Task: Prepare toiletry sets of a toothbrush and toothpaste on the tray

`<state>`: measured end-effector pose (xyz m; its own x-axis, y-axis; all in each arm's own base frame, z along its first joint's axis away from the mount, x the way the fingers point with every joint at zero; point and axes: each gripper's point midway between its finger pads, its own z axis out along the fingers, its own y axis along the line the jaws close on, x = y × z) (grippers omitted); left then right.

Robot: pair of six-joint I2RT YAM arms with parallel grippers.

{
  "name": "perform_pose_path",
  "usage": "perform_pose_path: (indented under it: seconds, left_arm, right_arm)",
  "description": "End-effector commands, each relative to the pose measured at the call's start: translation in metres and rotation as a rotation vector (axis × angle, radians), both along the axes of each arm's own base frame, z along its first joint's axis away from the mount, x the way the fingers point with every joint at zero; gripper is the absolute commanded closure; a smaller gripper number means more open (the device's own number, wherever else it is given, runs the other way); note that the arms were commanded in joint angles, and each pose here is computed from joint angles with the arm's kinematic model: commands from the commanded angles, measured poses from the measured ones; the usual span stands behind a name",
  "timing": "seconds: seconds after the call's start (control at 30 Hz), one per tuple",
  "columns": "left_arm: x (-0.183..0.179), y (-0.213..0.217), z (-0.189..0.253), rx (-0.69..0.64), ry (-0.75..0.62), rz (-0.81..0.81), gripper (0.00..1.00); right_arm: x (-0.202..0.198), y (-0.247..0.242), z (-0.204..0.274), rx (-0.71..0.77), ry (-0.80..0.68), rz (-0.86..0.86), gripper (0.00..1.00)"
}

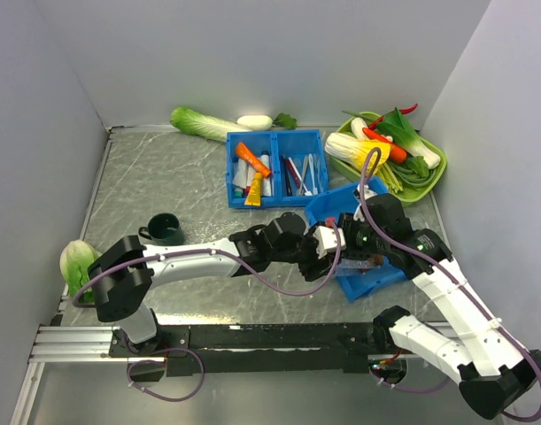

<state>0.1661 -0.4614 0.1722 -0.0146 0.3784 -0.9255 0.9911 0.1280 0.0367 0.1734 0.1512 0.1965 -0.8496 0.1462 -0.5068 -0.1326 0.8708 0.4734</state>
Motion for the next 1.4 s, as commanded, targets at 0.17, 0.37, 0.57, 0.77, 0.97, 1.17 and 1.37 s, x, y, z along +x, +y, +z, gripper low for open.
perform_pose_path:
  seconds: [0.17, 0.37, 0.57, 0.77, 0.97, 1.17, 1.37]
  left_arm:
    - [-0.003, -0.004, 0.027, -0.074, 0.016, 0.017, 0.99]
    - [-0.003, 0.007, 0.039, -0.113, -0.002, 0.043, 0.99]
    - [0.0, 0.009, 0.035, -0.098, -0.004, 0.059, 0.99]
    - [0.007, 0.024, 0.068, -0.186, -0.022, 0.092, 0.99]
    - [0.015, 0.062, 0.097, -0.268, -0.021, 0.107, 0.99]
    - [0.015, 0.106, 0.118, -0.343, -0.071, 0.152, 0.99]
    - [0.006, 0.131, 0.13, -0.4, -0.091, 0.152, 0.99]
  right_arm:
    - [0.012, -0.013, 0.025, -0.009, -0.13, -0.061, 0.56]
    - [0.017, -0.028, 0.045, -0.022, -0.175, -0.096, 0.39]
    - [0.019, -0.042, 0.063, -0.042, -0.227, -0.129, 0.28]
    - [0.025, -0.063, 0.048, -0.087, -0.221, -0.191, 0.2]
    - [0.027, -0.06, 0.054, -0.037, -0.242, -0.158, 0.18]
    - [0.029, -0.055, 0.055, -0.005, -0.241, -0.121, 0.19]
    - [0.028, -0.044, 0.054, 0.038, -0.247, -0.062, 0.22]
